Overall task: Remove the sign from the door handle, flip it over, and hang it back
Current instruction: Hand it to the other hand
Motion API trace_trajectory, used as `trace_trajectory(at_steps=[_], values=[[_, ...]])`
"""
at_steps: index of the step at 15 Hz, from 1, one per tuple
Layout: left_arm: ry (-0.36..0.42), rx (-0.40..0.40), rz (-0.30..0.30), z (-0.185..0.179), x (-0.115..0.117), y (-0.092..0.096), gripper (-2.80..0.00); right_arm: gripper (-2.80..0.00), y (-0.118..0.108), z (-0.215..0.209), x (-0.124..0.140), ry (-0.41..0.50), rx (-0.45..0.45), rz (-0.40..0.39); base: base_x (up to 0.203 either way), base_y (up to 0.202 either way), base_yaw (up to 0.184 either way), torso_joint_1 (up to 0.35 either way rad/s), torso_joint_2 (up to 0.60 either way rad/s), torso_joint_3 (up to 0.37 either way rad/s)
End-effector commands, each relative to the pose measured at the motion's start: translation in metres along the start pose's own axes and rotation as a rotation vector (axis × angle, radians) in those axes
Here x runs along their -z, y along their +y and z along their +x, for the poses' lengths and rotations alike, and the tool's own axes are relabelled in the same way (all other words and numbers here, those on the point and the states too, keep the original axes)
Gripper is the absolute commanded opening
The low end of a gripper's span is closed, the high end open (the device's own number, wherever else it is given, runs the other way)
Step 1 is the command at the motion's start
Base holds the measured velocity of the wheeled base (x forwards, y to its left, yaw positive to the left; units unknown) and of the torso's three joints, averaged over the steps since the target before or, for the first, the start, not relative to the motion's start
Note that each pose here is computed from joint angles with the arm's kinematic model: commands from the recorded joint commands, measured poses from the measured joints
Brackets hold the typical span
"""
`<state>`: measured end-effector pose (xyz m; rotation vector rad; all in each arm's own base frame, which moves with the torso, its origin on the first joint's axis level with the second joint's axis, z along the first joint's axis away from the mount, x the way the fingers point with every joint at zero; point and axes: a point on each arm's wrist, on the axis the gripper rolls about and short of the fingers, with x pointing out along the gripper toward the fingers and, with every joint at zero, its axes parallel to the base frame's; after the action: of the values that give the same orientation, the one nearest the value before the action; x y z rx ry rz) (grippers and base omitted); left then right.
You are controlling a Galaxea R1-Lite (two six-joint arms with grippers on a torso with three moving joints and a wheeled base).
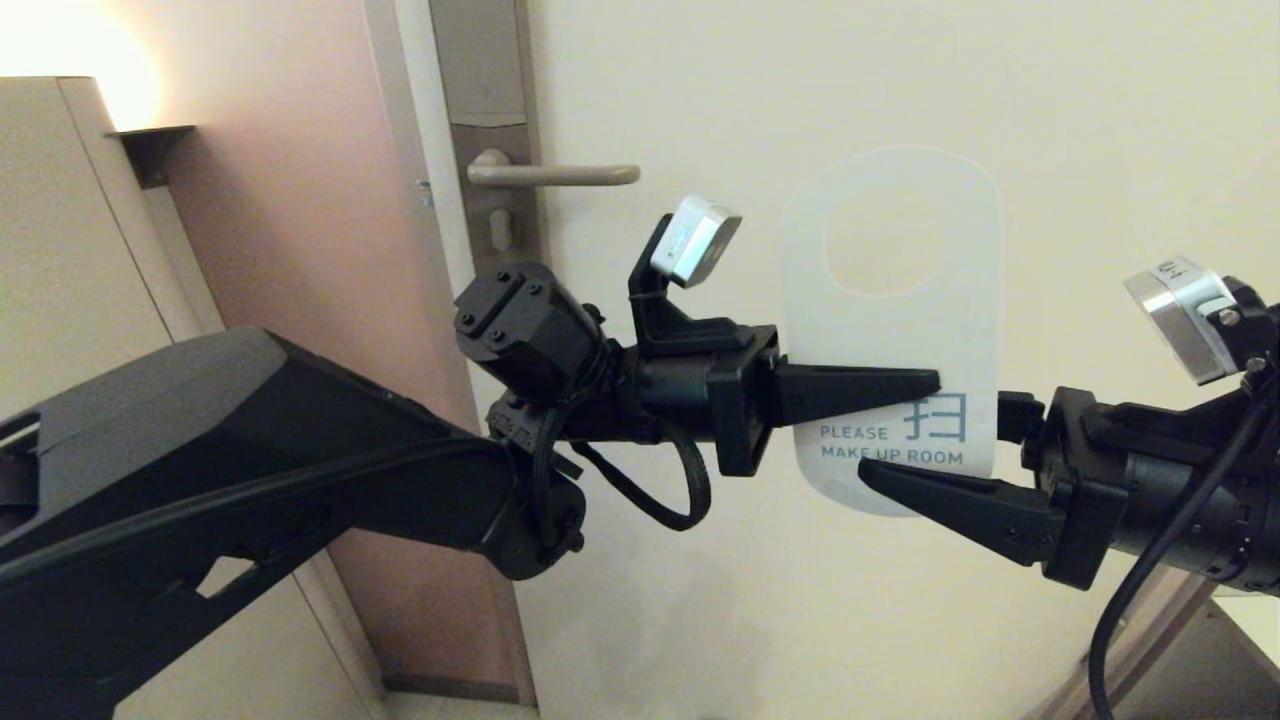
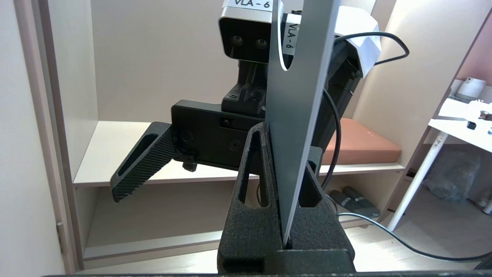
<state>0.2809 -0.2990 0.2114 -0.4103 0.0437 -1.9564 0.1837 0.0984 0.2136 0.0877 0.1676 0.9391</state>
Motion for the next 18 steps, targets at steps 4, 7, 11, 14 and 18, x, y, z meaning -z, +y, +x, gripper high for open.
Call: trace_trajectory(at_steps=[4, 7, 11, 14, 18], values=[[-0.006, 0.017, 0.029, 0.0001, -0.0007, -0.0017, -2.80, 0.00, 0.0001, -0.0001, -0.0004, -0.004, -0.004, -0.002, 0.000, 0.000, 0.000, 0.000, 0.00, 0.000], [-0.008, 0.016, 0.032, -0.0004, -0.0015, -0.0020, -2.80, -2.80, -0.0001, 0.0005, -0.0014, -0.015, -0.006, -0.009, 0.000, 0.000, 0.000, 0.000, 0.00, 0.000], [-0.011, 0.016, 0.033, -0.0003, -0.0027, -0.0028, -2.80, -2.80, -0.0005, 0.0011, -0.0014, -0.016, -0.006, -0.009, 0.000, 0.000, 0.000, 0.000, 0.00, 0.000], [-0.008, 0.018, 0.031, -0.0004, -0.0028, -0.0033, -2.80, -2.80, -0.0003, 0.0007, -0.0008, -0.015, -0.006, -0.010, 0.000, 0.000, 0.000, 0.000, 0.00, 0.000], [-0.007, 0.017, 0.029, -0.0006, -0.0021, -0.0032, -2.80, -2.80, -0.0003, 0.0006, 0.0001, -0.012, -0.006, -0.009, 0.000, 0.000, 0.000, 0.000, 0.00, 0.000]])
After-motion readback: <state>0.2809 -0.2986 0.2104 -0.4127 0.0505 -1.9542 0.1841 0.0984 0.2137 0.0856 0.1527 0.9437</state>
